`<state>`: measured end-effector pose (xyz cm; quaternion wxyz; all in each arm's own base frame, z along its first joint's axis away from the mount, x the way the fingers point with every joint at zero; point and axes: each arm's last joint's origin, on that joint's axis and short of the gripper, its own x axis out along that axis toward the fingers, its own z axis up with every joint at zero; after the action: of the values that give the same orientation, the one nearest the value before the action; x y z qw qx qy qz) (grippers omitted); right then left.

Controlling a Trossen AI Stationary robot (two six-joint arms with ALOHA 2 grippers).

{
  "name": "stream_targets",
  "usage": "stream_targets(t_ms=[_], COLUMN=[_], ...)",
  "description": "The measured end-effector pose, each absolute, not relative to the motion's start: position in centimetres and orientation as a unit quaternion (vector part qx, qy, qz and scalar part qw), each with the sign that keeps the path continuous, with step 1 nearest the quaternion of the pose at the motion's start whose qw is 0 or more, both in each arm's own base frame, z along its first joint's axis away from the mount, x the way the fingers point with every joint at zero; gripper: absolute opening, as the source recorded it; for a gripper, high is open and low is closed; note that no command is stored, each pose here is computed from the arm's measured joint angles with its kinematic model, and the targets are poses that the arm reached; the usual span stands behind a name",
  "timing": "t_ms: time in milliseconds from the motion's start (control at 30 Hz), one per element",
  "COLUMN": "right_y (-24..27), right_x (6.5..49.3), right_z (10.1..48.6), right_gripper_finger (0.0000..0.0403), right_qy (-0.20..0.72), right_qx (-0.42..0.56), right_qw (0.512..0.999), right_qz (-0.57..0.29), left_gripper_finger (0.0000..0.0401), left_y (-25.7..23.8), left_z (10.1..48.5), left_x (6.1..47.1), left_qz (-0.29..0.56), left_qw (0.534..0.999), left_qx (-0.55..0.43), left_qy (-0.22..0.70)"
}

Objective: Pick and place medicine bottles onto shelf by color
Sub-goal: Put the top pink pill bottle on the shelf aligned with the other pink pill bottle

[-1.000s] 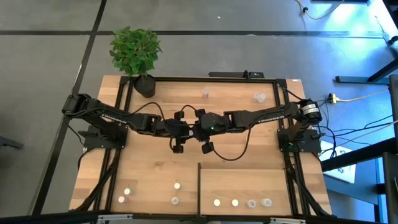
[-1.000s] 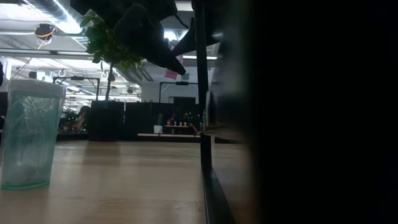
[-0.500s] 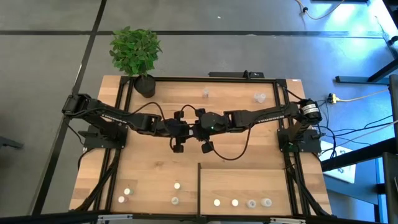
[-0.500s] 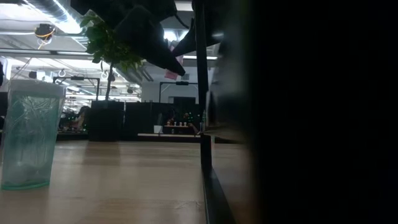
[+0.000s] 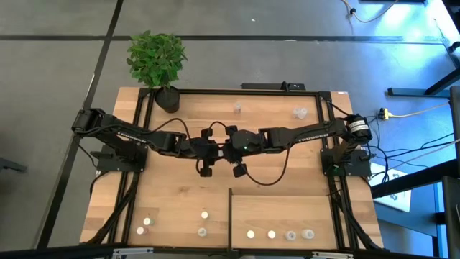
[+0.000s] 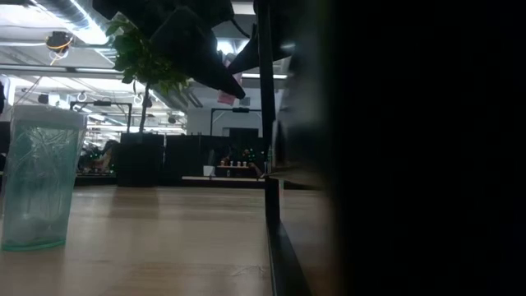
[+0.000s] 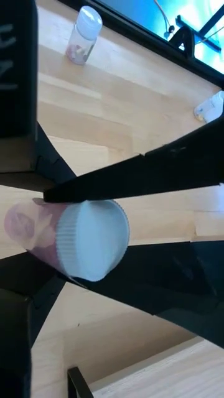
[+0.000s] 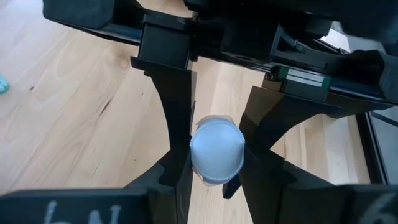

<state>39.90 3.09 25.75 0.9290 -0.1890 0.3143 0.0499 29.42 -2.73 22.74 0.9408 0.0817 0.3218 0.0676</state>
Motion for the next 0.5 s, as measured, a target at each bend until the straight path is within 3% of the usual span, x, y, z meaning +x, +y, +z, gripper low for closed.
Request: stream_targets(t_ms=[500], right_y=[3.09], right_x=[39.85], right_z=[25.69], right_gripper_finger=[0.0114], right_qy=[0.318], right_qx=[-0.185], right_qw=[0.928], right_qz=[0.049], left_gripper_finger=[0.0136], left_y=[-3.02], left_z=[22.70], left_x=[29.36], left_qz=[0.079], left_qw=[0.943], left_qx=[0.041], left_qy=[0.321])
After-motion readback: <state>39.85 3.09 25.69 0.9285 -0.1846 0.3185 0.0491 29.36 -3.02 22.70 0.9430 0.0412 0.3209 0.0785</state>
